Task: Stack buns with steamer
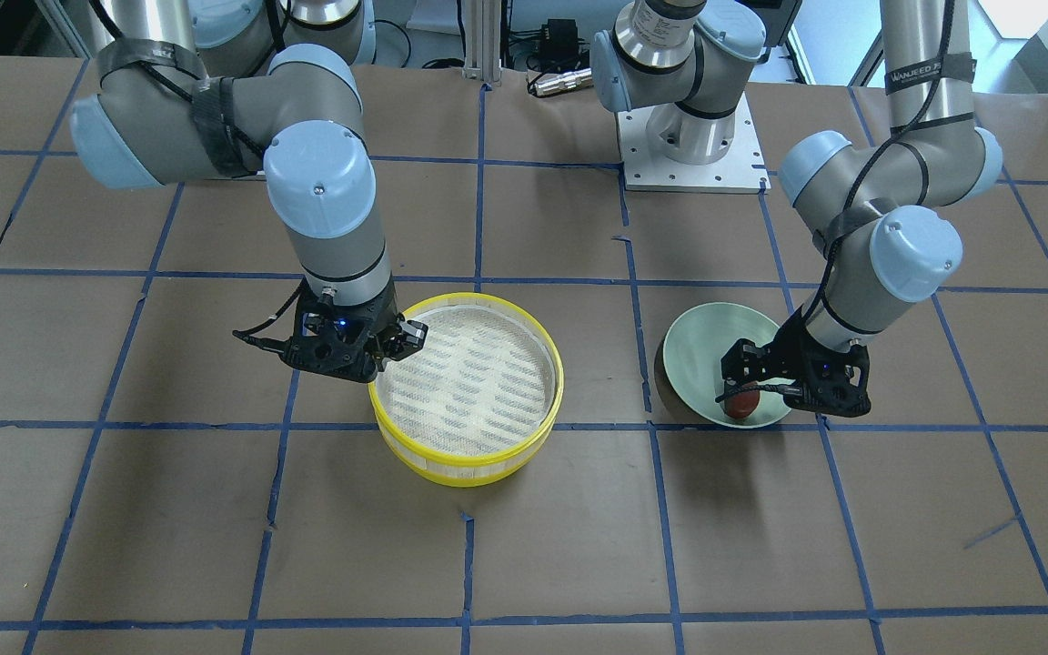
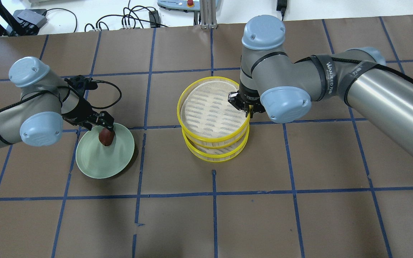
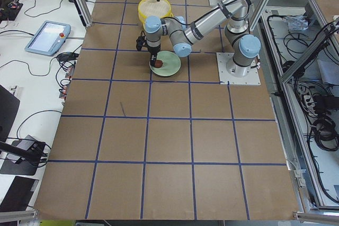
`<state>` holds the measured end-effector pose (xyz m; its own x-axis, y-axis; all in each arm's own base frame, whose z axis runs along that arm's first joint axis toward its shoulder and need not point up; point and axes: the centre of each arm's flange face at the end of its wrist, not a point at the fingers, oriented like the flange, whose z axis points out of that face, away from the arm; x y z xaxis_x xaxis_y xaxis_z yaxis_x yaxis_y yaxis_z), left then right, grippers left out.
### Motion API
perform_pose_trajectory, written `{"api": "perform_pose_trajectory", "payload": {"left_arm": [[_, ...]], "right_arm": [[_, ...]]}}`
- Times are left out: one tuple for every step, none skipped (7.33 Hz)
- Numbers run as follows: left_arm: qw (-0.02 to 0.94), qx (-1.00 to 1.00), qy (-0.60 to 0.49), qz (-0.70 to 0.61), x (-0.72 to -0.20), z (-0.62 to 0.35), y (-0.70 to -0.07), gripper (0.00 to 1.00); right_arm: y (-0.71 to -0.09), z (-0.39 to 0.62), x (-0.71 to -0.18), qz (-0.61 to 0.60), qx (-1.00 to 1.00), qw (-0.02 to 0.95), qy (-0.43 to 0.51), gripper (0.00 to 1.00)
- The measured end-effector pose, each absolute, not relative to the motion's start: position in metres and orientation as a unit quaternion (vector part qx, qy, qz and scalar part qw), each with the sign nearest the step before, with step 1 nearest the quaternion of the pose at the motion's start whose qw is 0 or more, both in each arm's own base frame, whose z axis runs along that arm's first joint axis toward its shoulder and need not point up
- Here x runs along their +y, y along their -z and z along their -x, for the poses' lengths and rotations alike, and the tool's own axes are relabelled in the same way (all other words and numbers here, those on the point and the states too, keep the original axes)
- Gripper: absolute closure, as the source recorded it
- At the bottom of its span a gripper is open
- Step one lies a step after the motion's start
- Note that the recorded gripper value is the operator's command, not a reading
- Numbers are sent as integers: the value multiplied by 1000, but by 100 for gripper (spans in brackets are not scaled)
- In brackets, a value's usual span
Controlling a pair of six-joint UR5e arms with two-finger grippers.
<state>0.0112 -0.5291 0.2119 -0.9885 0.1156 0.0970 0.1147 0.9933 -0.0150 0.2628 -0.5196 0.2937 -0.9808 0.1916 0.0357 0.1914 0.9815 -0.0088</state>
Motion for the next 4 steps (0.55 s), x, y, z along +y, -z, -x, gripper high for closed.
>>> {"api": "perform_pose_trajectory", "payload": {"left_arm": [[51, -997, 1, 58, -529, -11, -206, 98], [52, -997, 2, 54, -530, -11, -204, 100], [51, -998, -2, 44, -531, -9, -208, 100], [47, -998, -20, 28, -535, 5, -226, 100]], "right_arm": [[-288, -263, -517, 93, -995, 27, 0, 94], [-284, -264, -515, 93, -995, 29, 0, 94], [-282, -264, -514, 94, -995, 30, -1, 93], [-280, -264, -513, 94, -995, 30, 0, 93]]}}
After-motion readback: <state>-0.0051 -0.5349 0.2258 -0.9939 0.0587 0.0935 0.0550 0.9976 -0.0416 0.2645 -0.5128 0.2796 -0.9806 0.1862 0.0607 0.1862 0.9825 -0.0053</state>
